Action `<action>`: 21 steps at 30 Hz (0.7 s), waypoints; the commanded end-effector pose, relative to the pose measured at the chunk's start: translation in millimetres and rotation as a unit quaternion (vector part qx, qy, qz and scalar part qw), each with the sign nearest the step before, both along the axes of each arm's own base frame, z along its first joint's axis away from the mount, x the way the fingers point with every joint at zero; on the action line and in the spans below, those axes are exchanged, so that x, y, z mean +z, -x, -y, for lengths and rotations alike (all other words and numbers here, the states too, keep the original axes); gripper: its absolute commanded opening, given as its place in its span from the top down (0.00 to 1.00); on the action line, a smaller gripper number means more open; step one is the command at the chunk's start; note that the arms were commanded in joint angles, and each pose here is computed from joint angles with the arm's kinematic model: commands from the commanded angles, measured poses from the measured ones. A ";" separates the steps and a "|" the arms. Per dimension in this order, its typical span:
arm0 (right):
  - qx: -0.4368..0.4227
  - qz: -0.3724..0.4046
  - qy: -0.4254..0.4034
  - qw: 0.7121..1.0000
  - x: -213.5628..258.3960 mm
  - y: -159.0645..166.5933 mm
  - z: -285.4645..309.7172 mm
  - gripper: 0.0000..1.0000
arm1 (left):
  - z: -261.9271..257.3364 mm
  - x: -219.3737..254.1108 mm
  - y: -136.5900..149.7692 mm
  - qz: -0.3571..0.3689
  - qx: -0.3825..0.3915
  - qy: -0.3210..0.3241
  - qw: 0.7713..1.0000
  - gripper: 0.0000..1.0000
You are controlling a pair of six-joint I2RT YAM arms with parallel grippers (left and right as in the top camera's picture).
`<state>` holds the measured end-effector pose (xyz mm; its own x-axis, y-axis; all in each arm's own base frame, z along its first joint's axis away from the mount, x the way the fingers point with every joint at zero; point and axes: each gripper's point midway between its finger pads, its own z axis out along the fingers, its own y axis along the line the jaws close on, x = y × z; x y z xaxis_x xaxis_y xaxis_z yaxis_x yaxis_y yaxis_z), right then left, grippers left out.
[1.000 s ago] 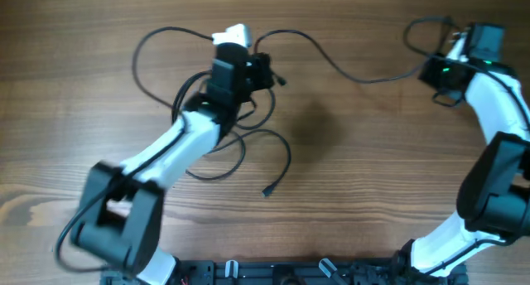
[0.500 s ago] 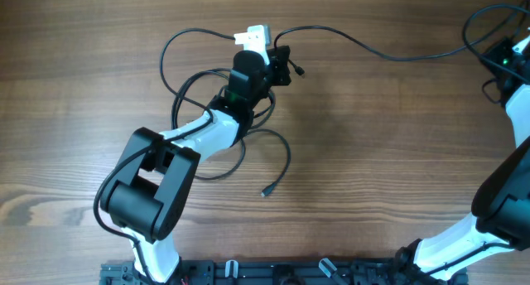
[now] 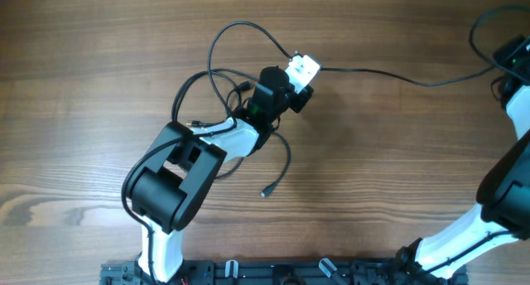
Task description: Untangle cables
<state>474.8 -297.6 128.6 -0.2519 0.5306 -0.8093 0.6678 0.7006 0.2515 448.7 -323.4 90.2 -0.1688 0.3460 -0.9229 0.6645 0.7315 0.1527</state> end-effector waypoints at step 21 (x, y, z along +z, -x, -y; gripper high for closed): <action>-0.001 -0.091 0.139 0.986 -53.2 37.7 96.0 0.96 | 7.6 -56.4 37.5 0.093 -0.190 -0.266 0.941 0.96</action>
